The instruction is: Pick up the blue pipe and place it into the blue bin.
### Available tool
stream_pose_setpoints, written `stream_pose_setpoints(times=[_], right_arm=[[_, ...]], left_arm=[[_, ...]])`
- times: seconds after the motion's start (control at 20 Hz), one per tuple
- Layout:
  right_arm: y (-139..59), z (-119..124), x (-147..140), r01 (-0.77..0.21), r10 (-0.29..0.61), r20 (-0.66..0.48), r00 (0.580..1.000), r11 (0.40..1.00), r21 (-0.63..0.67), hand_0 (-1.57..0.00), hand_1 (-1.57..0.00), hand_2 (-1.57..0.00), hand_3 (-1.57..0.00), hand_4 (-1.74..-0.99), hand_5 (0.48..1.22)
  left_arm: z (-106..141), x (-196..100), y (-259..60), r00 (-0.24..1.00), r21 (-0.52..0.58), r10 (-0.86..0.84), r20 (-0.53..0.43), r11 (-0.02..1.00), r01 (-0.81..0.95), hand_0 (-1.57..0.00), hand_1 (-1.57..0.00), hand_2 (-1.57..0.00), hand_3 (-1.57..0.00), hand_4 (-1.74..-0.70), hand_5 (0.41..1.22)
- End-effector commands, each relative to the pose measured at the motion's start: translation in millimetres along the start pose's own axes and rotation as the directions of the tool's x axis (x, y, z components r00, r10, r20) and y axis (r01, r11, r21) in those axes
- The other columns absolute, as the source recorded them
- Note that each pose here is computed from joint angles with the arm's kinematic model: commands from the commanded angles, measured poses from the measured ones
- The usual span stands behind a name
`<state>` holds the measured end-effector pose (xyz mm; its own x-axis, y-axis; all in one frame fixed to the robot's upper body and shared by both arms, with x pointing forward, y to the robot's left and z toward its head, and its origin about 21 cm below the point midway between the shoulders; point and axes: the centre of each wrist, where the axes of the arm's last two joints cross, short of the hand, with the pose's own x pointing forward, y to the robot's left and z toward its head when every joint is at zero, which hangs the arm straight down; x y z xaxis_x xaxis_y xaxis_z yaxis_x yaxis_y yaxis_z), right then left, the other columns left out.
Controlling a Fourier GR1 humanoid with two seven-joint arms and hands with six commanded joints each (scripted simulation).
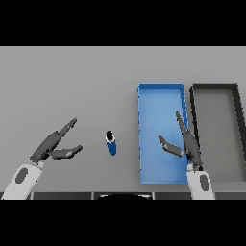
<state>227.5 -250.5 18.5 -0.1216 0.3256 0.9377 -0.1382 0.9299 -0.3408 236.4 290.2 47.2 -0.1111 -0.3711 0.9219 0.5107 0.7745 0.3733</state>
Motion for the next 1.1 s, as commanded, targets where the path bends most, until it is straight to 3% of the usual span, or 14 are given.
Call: stream_pose_setpoints(times=[0.0, 0.15, 0.35, 0.45, 0.6, 1.05], right_arm=[[-0.4, 1, 1, 0.004, -0.004, 0.010, 1.000, 1.000, 0.003, 0.00, 0.00, 0.00, 0.00, -1.214, 0.581], [-3.1, 0, -2, 0.021, -0.021, 0.006, 1.000, 1.000, 0.000, 0.00, 0.00, 0.00, 0.00, -1.228, 0.573], [-7.3, 1, -2, 0.007, -0.007, 0.003, 1.000, 1.000, 0.005, 0.00, 0.00, 0.00, 0.00, -1.213, 0.571], [2.0, -3, 0, 0.016, -0.016, 0.009, 1.000, 1.000, 0.016, 0.00, 0.00, 0.00, 0.00, -1.210, 0.570], [-1.2, -2, -1, 0.029, -0.029, -0.005, 1.000, 1.000, 0.004, 0.00, 0.00, 0.00, 0.00, -1.211, 0.560], [-3.6, 0, -2, 0.043, -0.043, 0.001, 0.999, 0.999, -0.002, 0.00, 0.00, 0.00, 0.00, -1.201, 0.548]], left_arm=[[1, 4, -7, 1.000, -0.028, -0.012, -0.012, 1.000, 0.012, 0.00, 0.00, 0.00, 0.00, -1.00, 0.530], [-4, 13, -28, 0.997, -0.128, -0.014, -0.070, 0.992, 0.005, 0.00, 0.00, 0.00, 0.00, -1.05, 0.483], [-17, 14, -60, 0.998, -0.213, -0.041, -0.043, 0.976, 0.031, 0.00, 0.00, 0.00, 0.00, -1.10, 0.466], [-22, 13, -68, 0.999, -0.223, -0.033, -0.026, 0.975, 0.026, 0.00, 0.00, 0.00, 0.00, -1.12, 0.470], [-40, 11, -82, 1.000, -0.221, -0.011, 0.012, 0.975, 0.013, 0.00, 0.00, 0.00, 0.00, -1.15, 0.486], [-78, -11, -116, 0.998, -0.179, 0.059, -0.006, 0.982, -0.059, 0.00, 0.00, 0.00, 0.00, -1.12, 0.494]])
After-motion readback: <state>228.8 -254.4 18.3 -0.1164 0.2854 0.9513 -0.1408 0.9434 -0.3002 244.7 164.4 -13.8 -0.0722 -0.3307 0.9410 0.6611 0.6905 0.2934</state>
